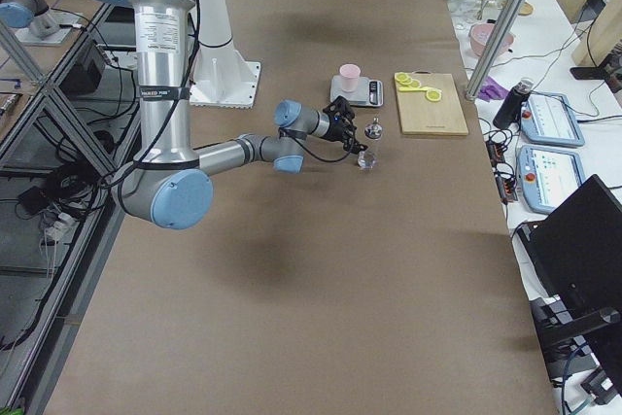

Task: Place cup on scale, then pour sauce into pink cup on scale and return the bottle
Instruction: 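Reach the right gripper to the glass sauce bottle and grasp it, then lift the sauce bottle with the right gripper over the pink cup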

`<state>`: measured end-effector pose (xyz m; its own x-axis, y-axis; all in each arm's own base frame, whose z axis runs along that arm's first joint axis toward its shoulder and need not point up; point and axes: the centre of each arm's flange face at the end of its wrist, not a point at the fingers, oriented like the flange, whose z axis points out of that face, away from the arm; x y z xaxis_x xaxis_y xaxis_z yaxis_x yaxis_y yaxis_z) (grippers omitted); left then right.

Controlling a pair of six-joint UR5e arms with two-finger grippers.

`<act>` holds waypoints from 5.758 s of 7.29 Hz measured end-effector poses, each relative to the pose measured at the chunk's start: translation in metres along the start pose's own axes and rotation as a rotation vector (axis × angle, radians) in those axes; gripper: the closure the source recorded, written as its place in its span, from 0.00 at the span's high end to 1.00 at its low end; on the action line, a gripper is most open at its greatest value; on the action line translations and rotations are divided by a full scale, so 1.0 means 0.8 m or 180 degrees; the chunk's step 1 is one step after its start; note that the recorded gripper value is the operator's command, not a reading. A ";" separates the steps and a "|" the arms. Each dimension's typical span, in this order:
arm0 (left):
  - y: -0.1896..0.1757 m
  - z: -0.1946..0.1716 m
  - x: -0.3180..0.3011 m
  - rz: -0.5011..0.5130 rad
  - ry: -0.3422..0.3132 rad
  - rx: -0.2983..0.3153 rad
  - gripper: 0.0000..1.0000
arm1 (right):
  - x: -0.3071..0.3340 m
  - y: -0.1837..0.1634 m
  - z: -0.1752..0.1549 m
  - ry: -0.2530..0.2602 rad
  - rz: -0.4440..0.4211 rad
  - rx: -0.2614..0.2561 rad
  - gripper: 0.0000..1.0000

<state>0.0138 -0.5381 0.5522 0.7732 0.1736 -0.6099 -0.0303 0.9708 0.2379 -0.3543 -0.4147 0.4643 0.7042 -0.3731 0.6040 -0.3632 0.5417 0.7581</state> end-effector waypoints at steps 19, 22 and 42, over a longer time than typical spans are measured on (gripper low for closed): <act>-0.004 -0.006 0.005 0.0005 -0.0001 0.0032 0.98 | 0.006 -0.046 0.038 0.0147 -0.0145 0.0224 0.00; -0.002 -0.002 0.002 -0.0006 0.0000 0.0012 0.98 | -0.054 -0.147 -0.012 0.0460 -0.0814 -0.0052 0.00; 0.007 0.027 -0.020 -0.0080 -0.0013 -0.0118 0.98 | -0.315 -0.100 0.045 0.2054 -0.4291 -0.1010 0.00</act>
<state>0.0150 -0.5390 0.5800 0.7767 0.1485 -0.6122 -0.0343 0.9803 0.1943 -0.5244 -0.3910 0.2605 0.5603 -0.3687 -0.7416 0.8282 0.2430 0.5049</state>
